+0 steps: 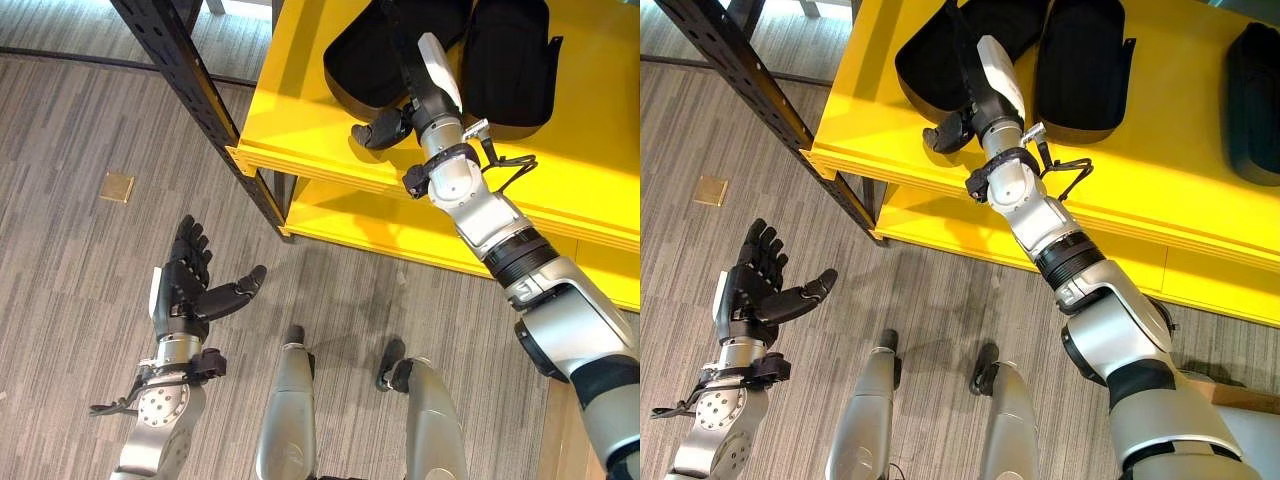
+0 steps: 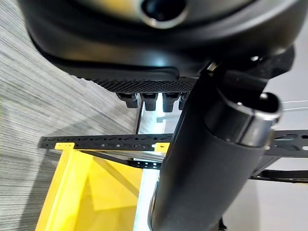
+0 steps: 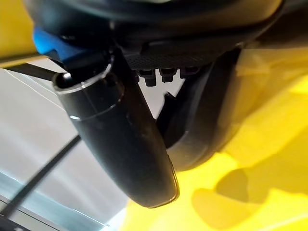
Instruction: Move parts from the plastic box to the shelf.
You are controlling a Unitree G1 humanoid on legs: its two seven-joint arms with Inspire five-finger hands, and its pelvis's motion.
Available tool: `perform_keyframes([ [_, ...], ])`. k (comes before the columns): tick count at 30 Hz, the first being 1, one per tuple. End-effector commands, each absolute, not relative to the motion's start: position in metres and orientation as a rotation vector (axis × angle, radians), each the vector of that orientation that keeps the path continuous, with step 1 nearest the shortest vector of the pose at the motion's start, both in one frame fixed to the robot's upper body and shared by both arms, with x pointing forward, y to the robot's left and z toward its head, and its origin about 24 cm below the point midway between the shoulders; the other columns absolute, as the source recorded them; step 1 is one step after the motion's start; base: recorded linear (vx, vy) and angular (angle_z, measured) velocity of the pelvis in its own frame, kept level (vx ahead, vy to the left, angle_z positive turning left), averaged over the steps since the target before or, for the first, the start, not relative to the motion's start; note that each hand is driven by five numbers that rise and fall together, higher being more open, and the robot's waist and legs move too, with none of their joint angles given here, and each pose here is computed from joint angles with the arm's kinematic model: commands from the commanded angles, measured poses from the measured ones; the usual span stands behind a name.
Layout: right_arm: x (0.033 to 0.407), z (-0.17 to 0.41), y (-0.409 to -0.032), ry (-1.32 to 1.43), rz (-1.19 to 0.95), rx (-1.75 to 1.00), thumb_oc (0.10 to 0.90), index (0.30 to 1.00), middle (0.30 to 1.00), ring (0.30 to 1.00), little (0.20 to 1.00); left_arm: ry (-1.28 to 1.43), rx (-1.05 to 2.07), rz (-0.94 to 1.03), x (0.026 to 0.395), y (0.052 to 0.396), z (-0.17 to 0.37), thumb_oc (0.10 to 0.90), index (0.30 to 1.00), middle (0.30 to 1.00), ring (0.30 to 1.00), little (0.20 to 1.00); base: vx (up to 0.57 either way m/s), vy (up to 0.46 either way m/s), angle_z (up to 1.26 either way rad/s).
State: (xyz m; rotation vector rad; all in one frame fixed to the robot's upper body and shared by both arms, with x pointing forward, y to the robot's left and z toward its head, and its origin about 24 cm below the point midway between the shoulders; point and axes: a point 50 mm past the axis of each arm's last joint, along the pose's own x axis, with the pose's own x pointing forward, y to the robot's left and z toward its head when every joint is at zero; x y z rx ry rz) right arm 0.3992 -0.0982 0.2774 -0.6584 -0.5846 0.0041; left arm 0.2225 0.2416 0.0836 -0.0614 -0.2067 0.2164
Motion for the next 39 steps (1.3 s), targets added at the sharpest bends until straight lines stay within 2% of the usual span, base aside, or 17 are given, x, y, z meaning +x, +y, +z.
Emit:
perform_keyframes([
  [1, 0.363, 0.373, -0.069, -0.951, 0.019, -0.435, 0.9, 1.0, 1.0, 1.0, 1.0, -0.451, -0.019, 0.176, 0.211, 0.246, 0.131, 0.9, 1.0, 1.0, 1.0, 1.0, 0.0, 0.0, 0.0],
  [13, 0.354, 0.385, -0.056, -0.928, 0.056, -0.007, 0.9, 1.0, 1.0, 1.0, 1.0, -0.424, -0.044, 0.179, 0.216, 0.245, 0.128, 0.9, 1.0, 1.0, 1.0, 1.0, 0.0, 0.0, 0.0],
  [25, 0.354, 0.377, -0.062, -0.923, -0.03, 0.05, 0.9, 1.0, 1.0, 1.0, 1.0, -0.414, -0.049, 0.182, 0.217, 0.241, 0.126, 0.9, 1.0, 1.0, 1.0, 1.0, 0.0, 0.0, 0.0],
  [35, 0.35, 0.343, -0.082, -0.928, -0.123, 0.007, 0.9, 1.0, 1.0, 1.0, 1.0, -0.406, -0.047, 0.195, 0.216, 0.238, 0.122, 0.9, 1.0, 1.0, 1.0, 1.0, 0.0, 0.0, 0.0],
  [39, 0.35, 0.324, -0.089, -0.89, -0.119, 0.072, 0.9, 1.0, 1.0, 1.0, 1.0, -0.391, -0.051, 0.207, 0.217, 0.236, 0.118, 0.9, 1.0, 1.0, 1.0, 1.0, 0.0, 0.0, 0.0],
])
